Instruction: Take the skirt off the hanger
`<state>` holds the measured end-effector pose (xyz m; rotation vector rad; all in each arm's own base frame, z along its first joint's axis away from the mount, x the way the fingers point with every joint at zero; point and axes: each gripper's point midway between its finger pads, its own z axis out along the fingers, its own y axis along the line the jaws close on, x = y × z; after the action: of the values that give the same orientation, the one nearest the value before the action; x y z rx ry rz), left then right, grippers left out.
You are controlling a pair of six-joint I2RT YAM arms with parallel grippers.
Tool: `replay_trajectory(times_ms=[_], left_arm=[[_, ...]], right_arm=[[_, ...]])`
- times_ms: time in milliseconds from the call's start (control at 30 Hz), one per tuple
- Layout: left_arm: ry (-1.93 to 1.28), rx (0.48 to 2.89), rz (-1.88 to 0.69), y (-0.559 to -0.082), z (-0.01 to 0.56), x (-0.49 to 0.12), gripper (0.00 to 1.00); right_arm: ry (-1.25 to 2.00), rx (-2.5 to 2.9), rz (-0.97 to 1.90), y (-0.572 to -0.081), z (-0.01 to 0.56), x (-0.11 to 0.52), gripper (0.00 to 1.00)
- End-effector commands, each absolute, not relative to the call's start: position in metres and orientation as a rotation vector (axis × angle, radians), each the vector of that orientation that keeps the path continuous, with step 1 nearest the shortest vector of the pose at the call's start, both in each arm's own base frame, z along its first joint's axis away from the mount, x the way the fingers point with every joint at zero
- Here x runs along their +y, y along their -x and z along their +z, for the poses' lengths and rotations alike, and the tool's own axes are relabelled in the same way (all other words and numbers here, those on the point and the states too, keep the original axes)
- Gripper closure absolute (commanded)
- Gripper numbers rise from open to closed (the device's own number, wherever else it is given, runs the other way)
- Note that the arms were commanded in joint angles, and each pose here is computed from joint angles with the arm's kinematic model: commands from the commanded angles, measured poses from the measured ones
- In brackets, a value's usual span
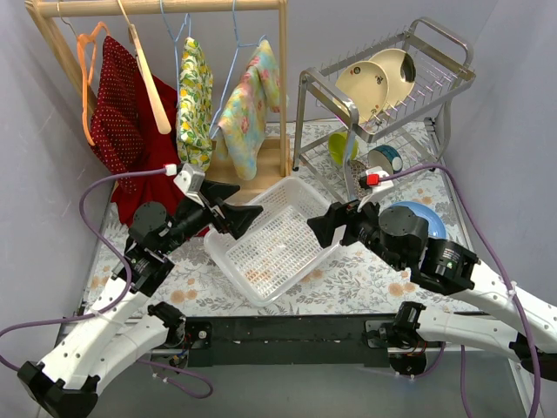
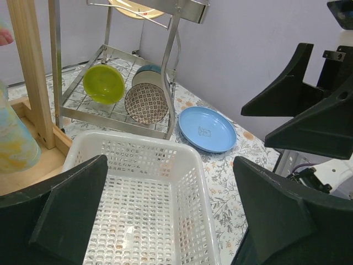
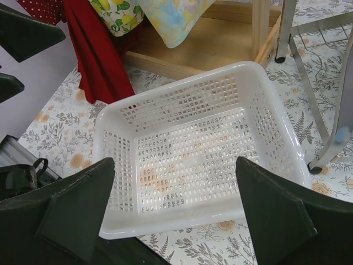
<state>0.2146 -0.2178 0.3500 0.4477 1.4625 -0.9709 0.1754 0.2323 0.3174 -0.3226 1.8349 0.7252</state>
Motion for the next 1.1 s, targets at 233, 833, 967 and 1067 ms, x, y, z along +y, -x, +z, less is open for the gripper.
replay_trajectory(times_ms=[233,833,967,1067], left_arm=[[-0.192,1.495,-0.711,-0.259,0.418,-0.178,0.04],[-0.118,1.681,-0.203,-0.400,0.478,-0.177,0.43],[-0.115,1.693,-0.195,-0.405,0.468,-0.179,0.47],[-0.123,1.706,-0.173,-0.408,0.461,-0.177,0.47]], right_arm=[[0.263,1.743,0.802,-0.167,0.347,0.216,0.02],[0.494,1.547,1.037,-0.125,0.359,0.228,0.09],[0.516,1.493,1.080,-0.118,0.361,0.228,0.18],[0.513,1.481,1.089,-0.117,0.361,0.227,0.18]])
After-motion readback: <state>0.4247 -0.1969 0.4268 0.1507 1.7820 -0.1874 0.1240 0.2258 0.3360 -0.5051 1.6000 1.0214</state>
